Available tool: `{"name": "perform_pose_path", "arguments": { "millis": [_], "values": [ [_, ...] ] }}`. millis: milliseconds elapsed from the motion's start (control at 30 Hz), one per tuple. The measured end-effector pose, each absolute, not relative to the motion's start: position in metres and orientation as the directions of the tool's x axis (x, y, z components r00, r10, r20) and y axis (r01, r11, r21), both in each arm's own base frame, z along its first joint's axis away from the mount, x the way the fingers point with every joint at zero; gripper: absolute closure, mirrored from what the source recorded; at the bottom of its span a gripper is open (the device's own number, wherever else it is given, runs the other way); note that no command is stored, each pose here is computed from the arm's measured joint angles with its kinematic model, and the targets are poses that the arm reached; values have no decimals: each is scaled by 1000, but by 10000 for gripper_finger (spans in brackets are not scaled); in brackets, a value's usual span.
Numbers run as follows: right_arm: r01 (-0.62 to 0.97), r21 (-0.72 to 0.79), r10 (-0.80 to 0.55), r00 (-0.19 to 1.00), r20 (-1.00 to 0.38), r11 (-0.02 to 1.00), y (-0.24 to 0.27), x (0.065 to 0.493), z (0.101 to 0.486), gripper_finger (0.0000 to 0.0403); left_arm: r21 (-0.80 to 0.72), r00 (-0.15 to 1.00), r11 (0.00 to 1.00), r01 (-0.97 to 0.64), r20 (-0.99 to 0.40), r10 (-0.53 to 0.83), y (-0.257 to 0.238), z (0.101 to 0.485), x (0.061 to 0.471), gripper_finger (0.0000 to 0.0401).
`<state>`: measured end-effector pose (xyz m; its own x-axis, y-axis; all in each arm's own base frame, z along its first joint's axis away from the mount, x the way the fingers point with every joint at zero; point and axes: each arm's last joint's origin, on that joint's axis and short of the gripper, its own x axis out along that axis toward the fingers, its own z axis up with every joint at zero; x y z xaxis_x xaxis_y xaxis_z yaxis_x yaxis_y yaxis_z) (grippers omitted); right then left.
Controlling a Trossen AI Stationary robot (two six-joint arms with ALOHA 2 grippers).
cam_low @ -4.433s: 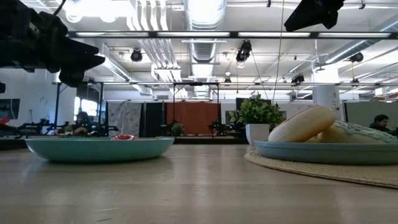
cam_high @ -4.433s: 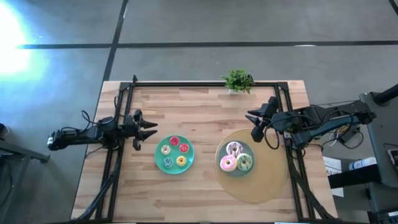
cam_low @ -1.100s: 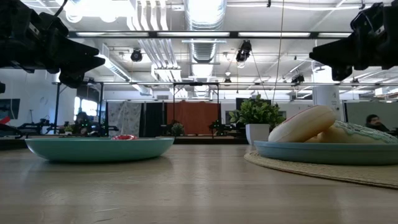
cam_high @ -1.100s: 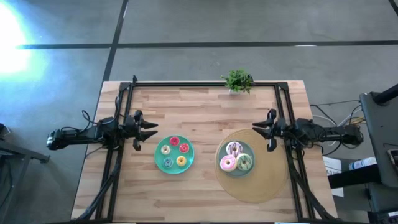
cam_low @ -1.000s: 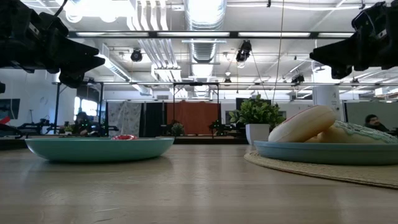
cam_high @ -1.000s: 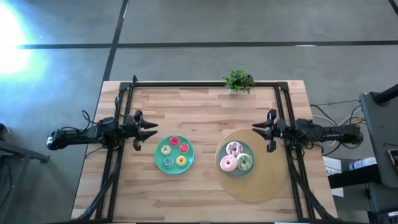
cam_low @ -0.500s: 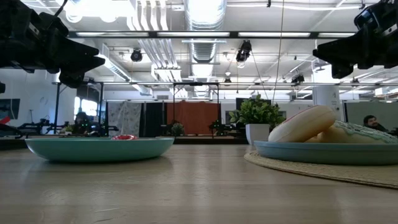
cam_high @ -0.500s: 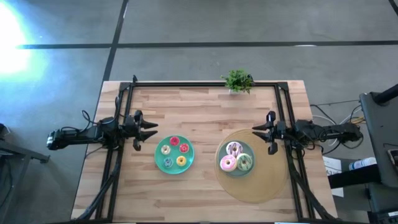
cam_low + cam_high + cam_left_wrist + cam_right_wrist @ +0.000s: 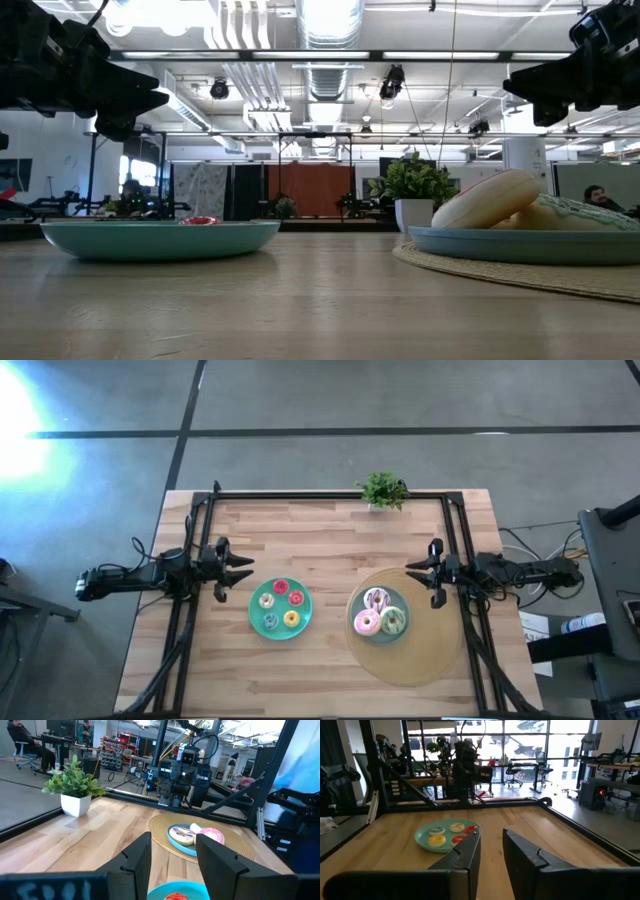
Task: Pick & Place donuts
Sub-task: Return to Home Position
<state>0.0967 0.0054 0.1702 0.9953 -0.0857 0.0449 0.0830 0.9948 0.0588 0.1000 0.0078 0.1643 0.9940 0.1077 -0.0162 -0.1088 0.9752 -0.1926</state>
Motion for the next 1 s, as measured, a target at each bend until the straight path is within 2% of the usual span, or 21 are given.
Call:
{"name": "perform_pose_path", "arguments": {
  "millis": [233, 733, 1000],
  "values": [
    [83, 60, -86, 995, 46, 995, 5, 97, 170, 335, -192, 994, 975, -109, -16, 108, 8, 164, 100, 273],
    [83, 60, -86, 995, 46, 995, 5, 97, 170, 316, -193, 994, 975, -109, -15, 108, 8, 164, 100, 273],
    [84, 61, -86, 995, 47, 995, 5, 97, 170, 328, -193, 994, 975, -109, -15, 108, 8, 164, 100, 273]
  ]
}}
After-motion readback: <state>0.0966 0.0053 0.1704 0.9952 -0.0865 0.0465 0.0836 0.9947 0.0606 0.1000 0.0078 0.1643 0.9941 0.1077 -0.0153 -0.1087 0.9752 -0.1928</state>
